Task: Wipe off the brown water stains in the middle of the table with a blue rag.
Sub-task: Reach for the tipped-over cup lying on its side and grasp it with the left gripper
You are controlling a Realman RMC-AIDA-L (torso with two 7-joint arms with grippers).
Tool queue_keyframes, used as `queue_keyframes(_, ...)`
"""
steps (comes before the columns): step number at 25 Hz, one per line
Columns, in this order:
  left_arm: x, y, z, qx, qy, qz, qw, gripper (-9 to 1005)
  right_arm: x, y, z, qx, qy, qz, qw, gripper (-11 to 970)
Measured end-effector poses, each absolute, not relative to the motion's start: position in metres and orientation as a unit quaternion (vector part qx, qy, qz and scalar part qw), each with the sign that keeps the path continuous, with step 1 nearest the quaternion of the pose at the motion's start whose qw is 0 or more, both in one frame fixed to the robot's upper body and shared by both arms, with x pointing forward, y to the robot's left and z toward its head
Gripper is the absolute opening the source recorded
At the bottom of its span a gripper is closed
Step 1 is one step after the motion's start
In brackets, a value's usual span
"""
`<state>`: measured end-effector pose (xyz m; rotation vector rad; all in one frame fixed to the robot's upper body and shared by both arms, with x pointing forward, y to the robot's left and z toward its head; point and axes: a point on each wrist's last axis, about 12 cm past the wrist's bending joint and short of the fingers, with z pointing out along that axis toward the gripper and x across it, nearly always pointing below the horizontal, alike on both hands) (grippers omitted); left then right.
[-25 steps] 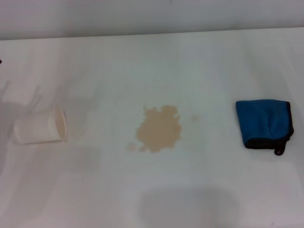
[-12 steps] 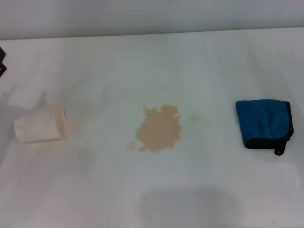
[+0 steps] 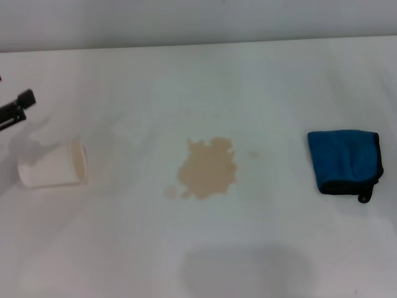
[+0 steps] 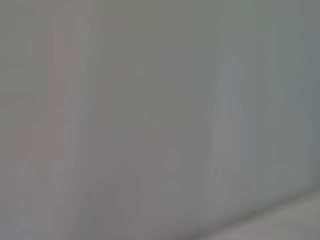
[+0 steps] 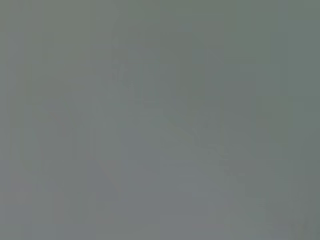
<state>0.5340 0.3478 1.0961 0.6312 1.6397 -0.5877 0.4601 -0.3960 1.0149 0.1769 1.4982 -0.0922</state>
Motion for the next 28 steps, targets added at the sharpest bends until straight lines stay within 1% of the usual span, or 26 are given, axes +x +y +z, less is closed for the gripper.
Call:
queue_keyframes(3,0.539,0.351,1.108,0.301,0.725,-0.249,0.567,875,0.460,-0.396,1.014,0.081,0.681,-0.041,0.726,854)
queue_keyframes(9,0.551,0.358,1.145,0.364,0.755,-0.220,0.499,876,0.463,-0.395,1.015,0.083,0.681,-0.041,0.726,854)
queue_keyframes(11,0.555,0.356,1.161,0.399,0.765,-0.200,0.463,876,0.463,-0.395,1.015,0.083,0.681,-0.041,0.726,854)
queue_keyframes(15,0.563,0.346,1.175,0.445,0.769,-0.185,0.419,876,0.463,-0.396,1.015,0.083,0.681,-0.042,0.726,854)
queue_keyframes(20,0.568,0.334,1.182,0.494,0.770,-0.169,0.366,875,0.464,-0.396,1.016,0.082,0.679,-0.042,0.729,855)
queue_keyframes(25,0.565,0.328,1.182,0.520,0.779,-0.159,0.313,875,0.464,-0.396,1.017,0.081,0.677,-0.042,0.730,855)
queue_keyframes(28,0.561,0.328,1.184,0.526,0.779,-0.147,0.307,875,0.463,-0.396,1.017,0.081,0.677,-0.043,0.730,855)
